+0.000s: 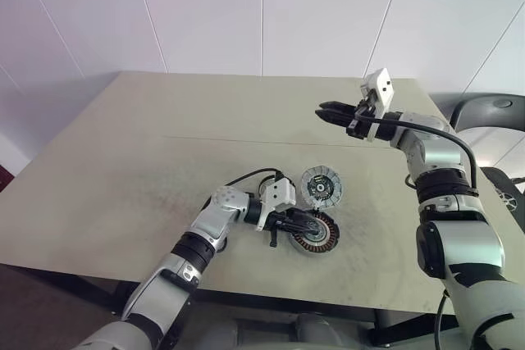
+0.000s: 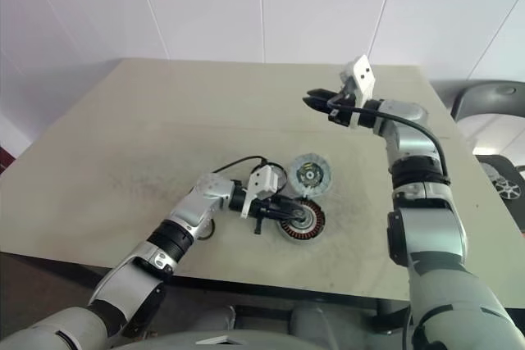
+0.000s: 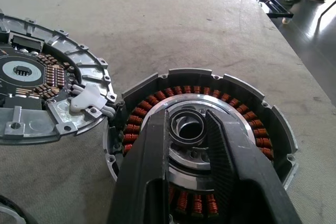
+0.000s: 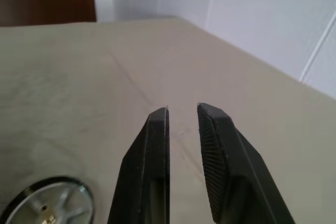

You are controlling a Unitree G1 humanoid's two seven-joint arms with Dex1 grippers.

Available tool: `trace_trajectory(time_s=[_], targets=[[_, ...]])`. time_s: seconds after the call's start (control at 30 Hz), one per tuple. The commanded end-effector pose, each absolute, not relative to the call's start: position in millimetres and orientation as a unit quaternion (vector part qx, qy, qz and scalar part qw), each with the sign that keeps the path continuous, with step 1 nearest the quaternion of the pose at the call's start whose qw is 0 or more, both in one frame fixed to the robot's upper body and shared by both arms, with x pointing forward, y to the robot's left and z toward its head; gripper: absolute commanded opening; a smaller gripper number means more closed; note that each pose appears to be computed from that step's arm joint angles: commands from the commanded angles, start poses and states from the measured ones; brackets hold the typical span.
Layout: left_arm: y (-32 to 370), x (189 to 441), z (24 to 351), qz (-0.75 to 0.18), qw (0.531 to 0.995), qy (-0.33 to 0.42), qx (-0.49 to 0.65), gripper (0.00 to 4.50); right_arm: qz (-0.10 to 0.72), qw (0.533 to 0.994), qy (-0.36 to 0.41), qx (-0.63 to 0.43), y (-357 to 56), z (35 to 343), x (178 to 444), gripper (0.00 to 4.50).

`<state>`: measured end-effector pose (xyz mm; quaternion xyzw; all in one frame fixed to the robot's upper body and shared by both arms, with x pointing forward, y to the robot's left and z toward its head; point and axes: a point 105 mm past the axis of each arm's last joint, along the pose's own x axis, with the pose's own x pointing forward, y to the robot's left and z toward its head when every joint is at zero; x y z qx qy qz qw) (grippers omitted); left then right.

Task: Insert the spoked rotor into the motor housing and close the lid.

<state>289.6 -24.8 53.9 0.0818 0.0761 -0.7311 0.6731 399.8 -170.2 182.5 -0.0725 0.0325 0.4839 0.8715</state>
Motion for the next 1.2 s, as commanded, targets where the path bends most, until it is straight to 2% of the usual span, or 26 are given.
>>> trace_trajectory(time_s=[0.03, 0.13, 0.3, 0.4, 0.67, 1.2], targets=[[-28.4, 291.8, 63.5, -0.731, 0.674, 0.057, 0.085, 0.67, 0.566, 0.818, 0.068, -0.078, -172.7, 179.5, 365.2, 0.9], [-29.4, 290.3, 63.7, -0.732, 0.674, 0.057, 0.079, 0.67, 0.601, 0.786, 0.117, -0.081, -181.2, 163.8, 337.0, 0.9], [-30.1, 288.3, 63.3, -0.735, 0.671, 0.059, 0.074, 0.67, 0.583, 0.787, 0.175, -0.097, -200.5, 146.9, 322.5, 0.9], [-31.5, 285.8, 62.6, -0.74, 0.666, 0.062, 0.073, 0.67, 0.561, 0.793, 0.207, -0.118, -215.8, 137.1, 319.1, 0.9], [-30.4, 287.3, 60.3, -0.739, 0.666, 0.067, 0.08, 0.67, 0.544, 0.801, 0.218, -0.121, -231.3, 137.5, 315.4, 0.9], [-27.0, 289.3, 54.5, -0.731, 0.671, 0.077, 0.095, 0.67, 0.536, 0.808, 0.213, -0.12, -234.1, 138.4, 318.3, 0.9]])
